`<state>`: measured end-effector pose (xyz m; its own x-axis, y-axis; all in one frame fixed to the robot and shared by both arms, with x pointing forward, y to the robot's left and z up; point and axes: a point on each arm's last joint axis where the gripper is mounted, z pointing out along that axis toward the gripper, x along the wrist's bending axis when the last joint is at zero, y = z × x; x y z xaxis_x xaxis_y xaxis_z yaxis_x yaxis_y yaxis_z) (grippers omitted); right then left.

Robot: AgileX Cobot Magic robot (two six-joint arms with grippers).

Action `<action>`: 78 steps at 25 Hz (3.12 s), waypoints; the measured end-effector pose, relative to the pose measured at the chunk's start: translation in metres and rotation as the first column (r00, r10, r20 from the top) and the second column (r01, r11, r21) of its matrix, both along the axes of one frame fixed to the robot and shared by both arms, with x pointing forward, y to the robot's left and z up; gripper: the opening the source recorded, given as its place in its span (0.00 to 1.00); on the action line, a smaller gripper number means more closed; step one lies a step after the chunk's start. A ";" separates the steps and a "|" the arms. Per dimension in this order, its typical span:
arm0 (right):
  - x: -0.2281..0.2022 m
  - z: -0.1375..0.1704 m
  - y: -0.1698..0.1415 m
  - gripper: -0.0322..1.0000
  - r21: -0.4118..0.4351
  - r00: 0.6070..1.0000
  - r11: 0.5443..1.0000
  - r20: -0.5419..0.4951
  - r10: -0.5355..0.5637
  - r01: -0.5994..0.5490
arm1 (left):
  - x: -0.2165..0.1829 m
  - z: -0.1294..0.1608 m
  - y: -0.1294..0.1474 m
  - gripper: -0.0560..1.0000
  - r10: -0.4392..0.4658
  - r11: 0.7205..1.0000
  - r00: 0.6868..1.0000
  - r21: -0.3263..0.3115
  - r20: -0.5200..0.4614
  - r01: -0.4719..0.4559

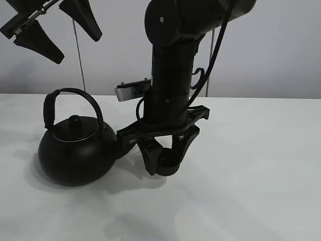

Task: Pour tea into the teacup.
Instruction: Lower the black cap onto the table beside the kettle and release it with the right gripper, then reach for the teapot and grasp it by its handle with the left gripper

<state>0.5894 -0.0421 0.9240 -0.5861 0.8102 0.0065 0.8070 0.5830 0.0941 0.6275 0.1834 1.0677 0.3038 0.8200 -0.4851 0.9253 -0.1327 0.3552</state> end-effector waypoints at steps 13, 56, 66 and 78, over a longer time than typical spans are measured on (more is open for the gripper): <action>0.003 0.000 0.003 0.42 0.026 0.999 0.999 0.034 0.021 -0.022 | 0.000 0.000 0.000 0.65 0.000 1.000 1.000 0.000 0.001 0.000; 0.003 -0.010 0.002 0.57 0.006 1.000 1.000 0.011 0.026 -0.026 | 0.000 0.000 0.000 0.65 0.000 1.000 1.000 0.000 0.001 0.000; -0.001 0.024 -0.003 0.58 0.022 0.998 0.999 0.048 0.028 -0.030 | 0.000 0.000 0.000 0.65 0.001 1.000 1.000 0.000 0.001 -0.001; 0.003 0.070 -0.026 0.58 0.068 0.990 0.996 0.126 -0.059 0.050 | 0.000 0.000 0.000 0.65 0.001 1.000 1.000 0.000 0.002 -0.001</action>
<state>0.5928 -0.0677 0.9935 -0.5404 0.8413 -0.0120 0.8164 0.5278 0.2344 0.6277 0.1834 1.0677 0.3037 0.8203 -0.4847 0.9249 -0.1316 0.3567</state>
